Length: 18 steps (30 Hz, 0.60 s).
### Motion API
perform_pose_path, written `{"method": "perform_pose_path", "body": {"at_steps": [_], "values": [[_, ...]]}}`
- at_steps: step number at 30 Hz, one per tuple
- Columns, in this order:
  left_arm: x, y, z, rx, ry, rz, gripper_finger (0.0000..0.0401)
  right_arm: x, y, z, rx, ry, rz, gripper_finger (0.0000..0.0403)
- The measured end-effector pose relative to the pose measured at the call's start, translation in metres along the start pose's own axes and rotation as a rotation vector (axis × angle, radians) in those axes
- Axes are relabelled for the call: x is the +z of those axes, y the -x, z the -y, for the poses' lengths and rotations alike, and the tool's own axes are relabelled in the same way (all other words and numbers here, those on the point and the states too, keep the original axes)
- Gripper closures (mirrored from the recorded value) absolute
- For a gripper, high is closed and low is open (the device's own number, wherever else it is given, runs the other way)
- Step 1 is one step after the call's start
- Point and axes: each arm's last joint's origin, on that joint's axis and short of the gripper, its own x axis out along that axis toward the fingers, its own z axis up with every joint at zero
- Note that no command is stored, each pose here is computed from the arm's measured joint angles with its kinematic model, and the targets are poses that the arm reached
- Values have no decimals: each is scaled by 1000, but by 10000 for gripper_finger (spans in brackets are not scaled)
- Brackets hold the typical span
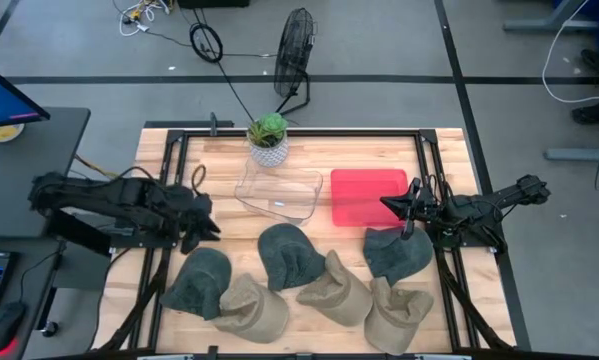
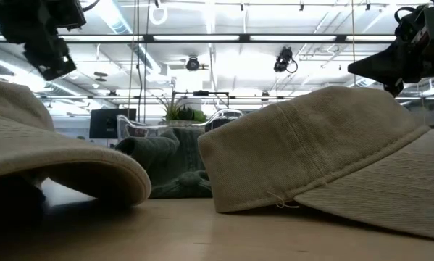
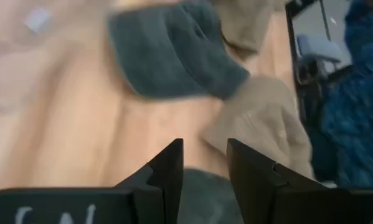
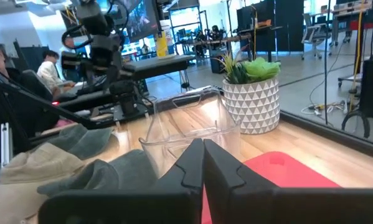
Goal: Pick & Place hat
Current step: Put the left green cap into the transparent bin
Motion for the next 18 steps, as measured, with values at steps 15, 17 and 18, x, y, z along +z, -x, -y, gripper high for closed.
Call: {"method": "perform_pose_path", "body": {"at_steps": [15,17,18], "values": [[-24,-34,45,-93,273,-272,272,24,2,-6,122,62,211,253],[-28,-37,49,-80,299,-304,276,25,1,-8,140,77,220,244],[-30,-39,50,-72,317,-321,277,26,0,-8,144,81,215,240]]}}
